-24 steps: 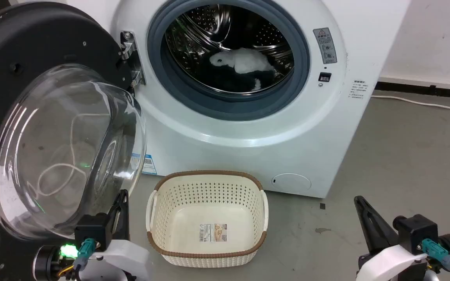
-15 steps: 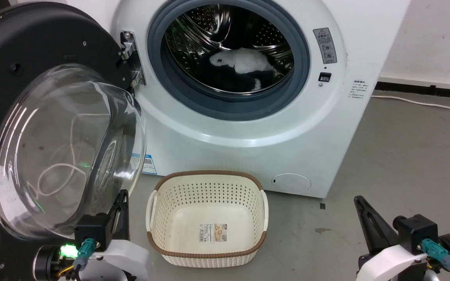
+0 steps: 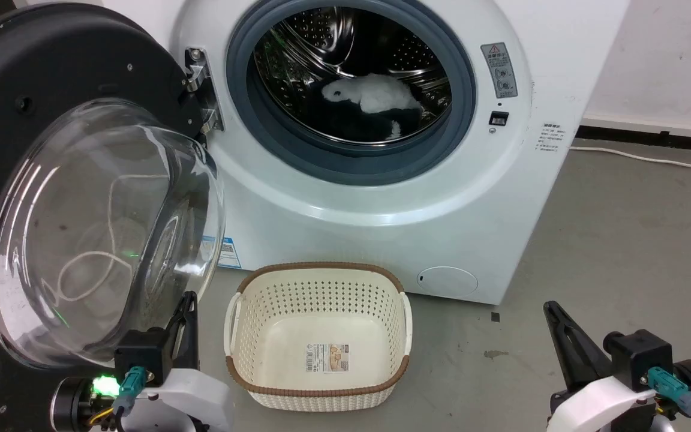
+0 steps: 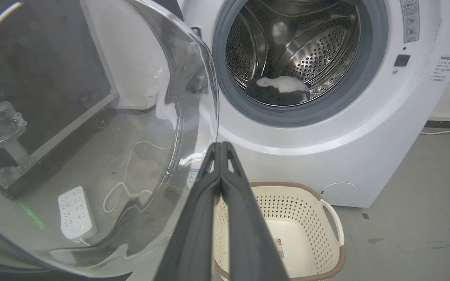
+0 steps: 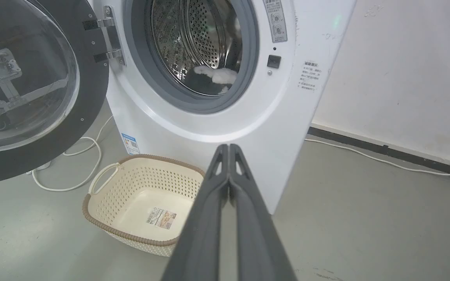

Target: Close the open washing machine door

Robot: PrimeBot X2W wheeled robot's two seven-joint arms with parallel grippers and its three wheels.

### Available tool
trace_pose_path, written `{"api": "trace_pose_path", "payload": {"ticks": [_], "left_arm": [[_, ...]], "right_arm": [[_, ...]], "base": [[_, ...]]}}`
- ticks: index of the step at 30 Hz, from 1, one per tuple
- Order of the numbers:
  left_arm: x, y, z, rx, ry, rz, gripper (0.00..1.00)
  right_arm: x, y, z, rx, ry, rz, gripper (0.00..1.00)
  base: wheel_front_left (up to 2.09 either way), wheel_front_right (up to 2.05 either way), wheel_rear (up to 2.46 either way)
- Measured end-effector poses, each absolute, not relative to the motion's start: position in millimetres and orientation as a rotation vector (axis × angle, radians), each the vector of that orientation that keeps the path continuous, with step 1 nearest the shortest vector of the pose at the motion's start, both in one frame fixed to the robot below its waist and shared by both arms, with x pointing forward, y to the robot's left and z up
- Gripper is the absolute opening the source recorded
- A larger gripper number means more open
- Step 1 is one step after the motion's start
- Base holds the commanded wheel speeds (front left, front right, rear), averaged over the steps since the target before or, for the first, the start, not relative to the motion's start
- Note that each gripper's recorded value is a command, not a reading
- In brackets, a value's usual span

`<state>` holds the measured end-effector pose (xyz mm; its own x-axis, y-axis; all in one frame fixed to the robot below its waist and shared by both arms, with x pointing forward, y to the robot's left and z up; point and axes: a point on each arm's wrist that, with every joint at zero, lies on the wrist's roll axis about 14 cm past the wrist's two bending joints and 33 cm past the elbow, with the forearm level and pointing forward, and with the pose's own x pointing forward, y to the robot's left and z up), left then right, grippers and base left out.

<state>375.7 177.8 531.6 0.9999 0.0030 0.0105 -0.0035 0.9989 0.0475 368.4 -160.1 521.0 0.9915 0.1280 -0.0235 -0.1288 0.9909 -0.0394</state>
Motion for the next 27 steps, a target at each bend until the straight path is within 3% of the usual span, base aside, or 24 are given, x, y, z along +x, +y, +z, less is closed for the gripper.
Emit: {"api": "trace_pose_path", "payload": {"ticks": [27], "left_arm": [[375.7,177.8,531.6,0.048,-0.01,0.003,0.0]], "right_arm": [[368.4,-160.1,521.1,-0.042,0.021,0.129,0.0]], "base": [[0.0,0.0,0.0]]}}
